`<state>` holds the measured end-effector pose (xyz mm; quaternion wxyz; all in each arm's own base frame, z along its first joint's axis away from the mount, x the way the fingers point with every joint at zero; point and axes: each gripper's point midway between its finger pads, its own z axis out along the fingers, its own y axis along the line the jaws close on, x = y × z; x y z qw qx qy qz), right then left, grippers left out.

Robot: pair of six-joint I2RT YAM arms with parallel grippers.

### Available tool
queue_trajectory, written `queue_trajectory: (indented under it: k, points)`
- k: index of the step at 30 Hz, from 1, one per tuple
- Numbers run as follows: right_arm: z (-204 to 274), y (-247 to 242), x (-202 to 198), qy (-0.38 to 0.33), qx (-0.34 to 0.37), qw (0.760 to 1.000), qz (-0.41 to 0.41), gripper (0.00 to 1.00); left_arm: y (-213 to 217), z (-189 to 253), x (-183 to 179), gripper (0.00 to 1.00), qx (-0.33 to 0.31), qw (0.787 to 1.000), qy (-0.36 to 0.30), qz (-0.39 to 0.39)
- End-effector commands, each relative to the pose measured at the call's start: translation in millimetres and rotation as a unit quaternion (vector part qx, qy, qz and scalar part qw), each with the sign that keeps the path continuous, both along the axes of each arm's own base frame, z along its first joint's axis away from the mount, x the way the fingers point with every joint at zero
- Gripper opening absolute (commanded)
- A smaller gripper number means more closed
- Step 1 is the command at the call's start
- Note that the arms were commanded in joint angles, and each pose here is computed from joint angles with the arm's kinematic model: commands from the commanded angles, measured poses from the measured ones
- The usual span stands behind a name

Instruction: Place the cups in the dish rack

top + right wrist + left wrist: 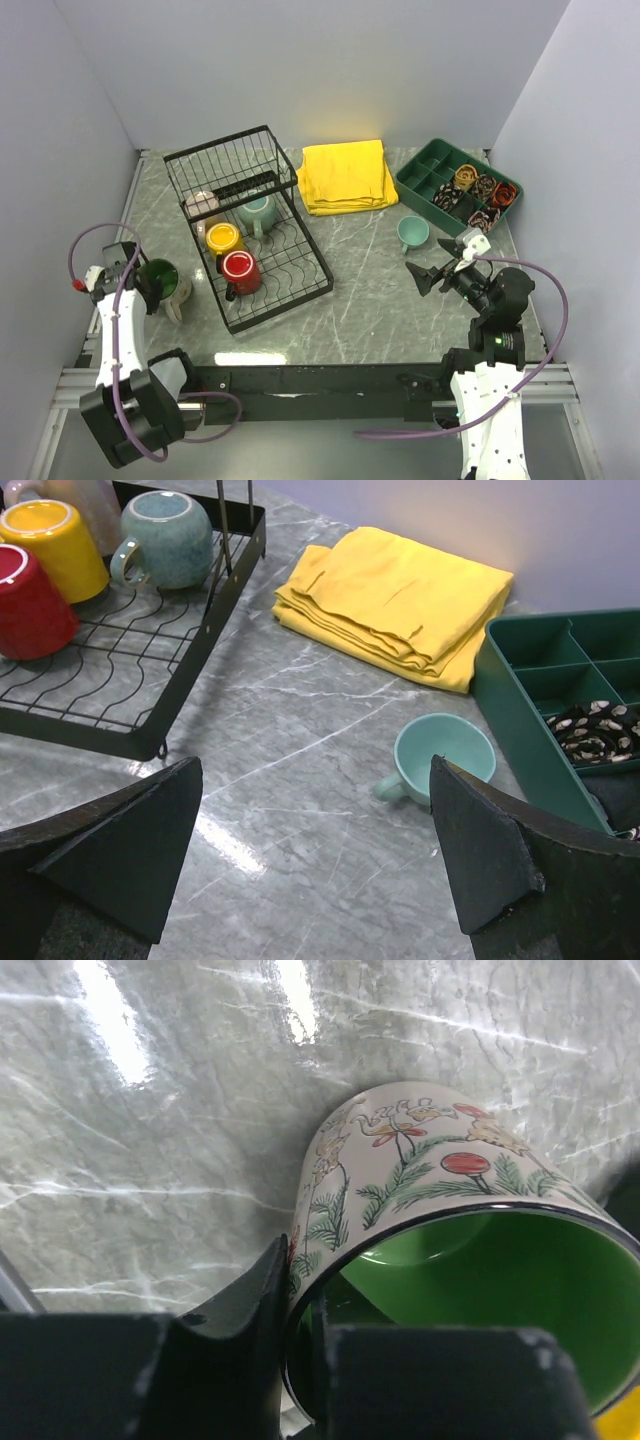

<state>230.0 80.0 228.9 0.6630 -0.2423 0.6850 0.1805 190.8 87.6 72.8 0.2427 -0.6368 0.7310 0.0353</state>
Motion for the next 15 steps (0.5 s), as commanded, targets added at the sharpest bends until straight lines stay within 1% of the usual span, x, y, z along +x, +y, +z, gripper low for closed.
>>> queue_trajectory:
  k: [1,2,4,9,12,13,15]
  points:
    - [22,-2,-1,-0.032,-0.008,0.999,-0.006,1.00,13,56,24,0.03,0.054,0.992,-0.111,0.003]
    - [22,-2,0,-0.032,-0.008,0.999,-0.006,1.00,15,65,26,0.01,0.064,0.990,-0.126,0.005]
    - [22,-2,0,-0.032,-0.007,0.999,-0.005,1.00,18,82,28,0.01,0.078,0.985,-0.151,0.005]
    - [22,-3,0,-0.031,-0.008,0.999,-0.006,1.00,15,106,35,0.01,0.082,0.979,-0.185,-0.008]
    - [21,-2,-1,-0.031,-0.007,0.999,-0.003,1.00,15,144,49,0.01,0.095,0.968,-0.230,-0.035]
    - [21,-2,0,-0.029,-0.007,1.000,-0.002,1.00,18,169,54,0.01,0.111,0.961,-0.250,-0.046]
    - [20,-1,0,-0.027,-0.006,1.000,0.002,1.00,19,197,61,0.01,0.120,0.953,-0.272,-0.057]
